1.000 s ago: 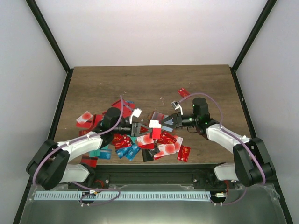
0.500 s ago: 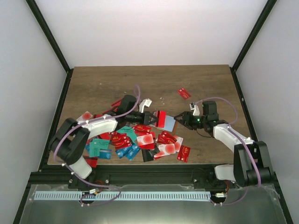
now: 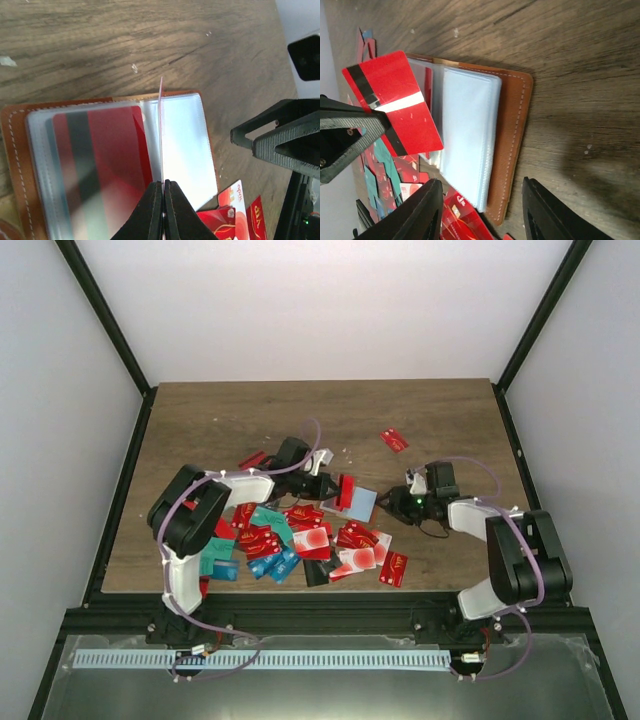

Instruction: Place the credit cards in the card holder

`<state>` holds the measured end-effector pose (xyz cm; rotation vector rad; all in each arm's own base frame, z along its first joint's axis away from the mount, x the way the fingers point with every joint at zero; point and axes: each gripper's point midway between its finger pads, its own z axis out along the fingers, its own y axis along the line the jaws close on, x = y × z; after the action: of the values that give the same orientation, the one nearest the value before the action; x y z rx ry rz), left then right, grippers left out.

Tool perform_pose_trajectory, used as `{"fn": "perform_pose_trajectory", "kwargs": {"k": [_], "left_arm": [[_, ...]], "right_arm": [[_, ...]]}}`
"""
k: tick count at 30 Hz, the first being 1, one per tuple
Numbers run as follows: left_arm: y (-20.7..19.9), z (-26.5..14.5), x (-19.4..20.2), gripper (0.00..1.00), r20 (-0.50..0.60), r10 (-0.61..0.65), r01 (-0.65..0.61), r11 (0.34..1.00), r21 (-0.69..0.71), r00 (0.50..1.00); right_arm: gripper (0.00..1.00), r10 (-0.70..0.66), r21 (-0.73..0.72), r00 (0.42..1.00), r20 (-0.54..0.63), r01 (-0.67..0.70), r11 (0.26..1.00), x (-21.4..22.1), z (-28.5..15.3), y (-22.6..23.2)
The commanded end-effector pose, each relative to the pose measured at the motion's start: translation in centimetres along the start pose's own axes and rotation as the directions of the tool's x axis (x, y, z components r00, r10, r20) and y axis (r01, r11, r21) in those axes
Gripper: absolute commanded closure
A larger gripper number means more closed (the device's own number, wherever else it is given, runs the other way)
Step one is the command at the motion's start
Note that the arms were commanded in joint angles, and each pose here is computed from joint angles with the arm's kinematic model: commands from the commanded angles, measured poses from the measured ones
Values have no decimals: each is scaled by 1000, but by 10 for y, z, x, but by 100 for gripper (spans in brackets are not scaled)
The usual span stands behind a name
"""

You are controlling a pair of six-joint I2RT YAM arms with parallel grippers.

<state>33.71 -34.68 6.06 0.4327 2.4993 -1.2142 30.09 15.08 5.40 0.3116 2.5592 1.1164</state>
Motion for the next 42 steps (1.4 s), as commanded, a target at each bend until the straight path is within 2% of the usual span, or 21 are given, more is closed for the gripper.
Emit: {"fn": "perform_pose_trajectory", "kwargs": {"k": [1,11,28,38,42], "left_arm": [[8,4,-12,96,15,25,-25,999,-25,1000],[18,6,-14,96,10,20,-19,999,-45,1000],[0,12,-3,96,-38,-47,50,995,91,998],[8,14,5,96,-56,-101,104,993,59,993],[18,14,11,96,-73,-148,149,989,7,986]], "right_arm": [[55,-20,-15,1000,16,20,1000,-12,6,0],[58,2,-28,1000,-22,-3,1000,-8,19,-8],[65,34,-34,998,-52,-36,999,-2,30,-18],[66,41,-36,997,-62,-43,998,-2,33,-20],[66,47,-30,997,-65,-49,998,-1,34,-21]]}}
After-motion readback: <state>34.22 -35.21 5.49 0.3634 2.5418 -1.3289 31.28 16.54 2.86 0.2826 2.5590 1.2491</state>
